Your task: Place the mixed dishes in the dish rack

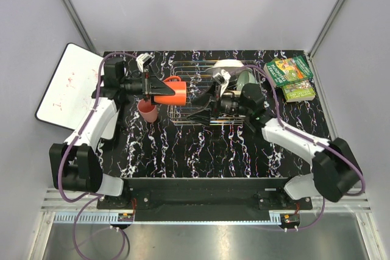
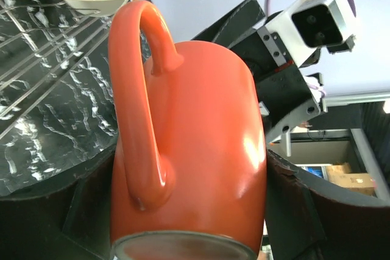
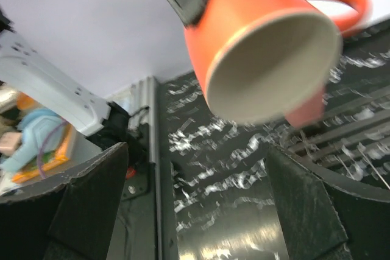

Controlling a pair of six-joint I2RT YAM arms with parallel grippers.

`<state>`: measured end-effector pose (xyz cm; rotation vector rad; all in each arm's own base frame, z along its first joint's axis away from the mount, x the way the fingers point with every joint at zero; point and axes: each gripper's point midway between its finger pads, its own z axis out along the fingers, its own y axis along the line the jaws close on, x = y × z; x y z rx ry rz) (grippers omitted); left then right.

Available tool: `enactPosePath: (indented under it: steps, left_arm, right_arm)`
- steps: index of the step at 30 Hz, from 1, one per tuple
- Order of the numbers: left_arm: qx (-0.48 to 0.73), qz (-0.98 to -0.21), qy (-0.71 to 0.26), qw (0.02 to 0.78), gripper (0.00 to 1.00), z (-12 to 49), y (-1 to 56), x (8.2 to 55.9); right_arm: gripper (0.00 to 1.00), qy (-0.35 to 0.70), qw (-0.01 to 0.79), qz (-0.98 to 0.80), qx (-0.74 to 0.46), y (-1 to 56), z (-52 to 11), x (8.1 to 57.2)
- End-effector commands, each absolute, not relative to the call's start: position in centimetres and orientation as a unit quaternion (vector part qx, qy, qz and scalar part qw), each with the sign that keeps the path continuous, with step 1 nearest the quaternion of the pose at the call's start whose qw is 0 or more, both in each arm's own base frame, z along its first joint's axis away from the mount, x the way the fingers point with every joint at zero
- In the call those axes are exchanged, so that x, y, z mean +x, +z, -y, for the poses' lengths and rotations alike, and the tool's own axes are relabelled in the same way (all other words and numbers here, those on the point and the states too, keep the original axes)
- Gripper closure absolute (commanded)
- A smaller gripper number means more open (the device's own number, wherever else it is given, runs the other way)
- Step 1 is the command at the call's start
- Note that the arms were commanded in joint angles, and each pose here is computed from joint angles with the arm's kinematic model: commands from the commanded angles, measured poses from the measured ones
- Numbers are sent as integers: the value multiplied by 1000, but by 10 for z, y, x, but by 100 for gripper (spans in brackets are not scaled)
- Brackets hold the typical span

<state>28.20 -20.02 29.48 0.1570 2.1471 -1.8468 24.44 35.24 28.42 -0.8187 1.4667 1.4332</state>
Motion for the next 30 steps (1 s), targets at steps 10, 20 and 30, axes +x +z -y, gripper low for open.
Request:
enactPosePath:
  steps: [10, 20, 30]
  left_arm:
    - [133, -884, -361, 266, 100, 181, 262, 375]
    - [246, -895, -160, 336, 100, 211, 262, 454]
    - [254, -920, -102, 280, 100, 217, 183, 479]
  right_arm:
    - [0, 442, 609, -624, -210, 330, -248, 227]
    - [0, 417, 619, -645, -166, 314, -214, 209]
    - [0, 410, 616, -657, -143, 300, -205, 206]
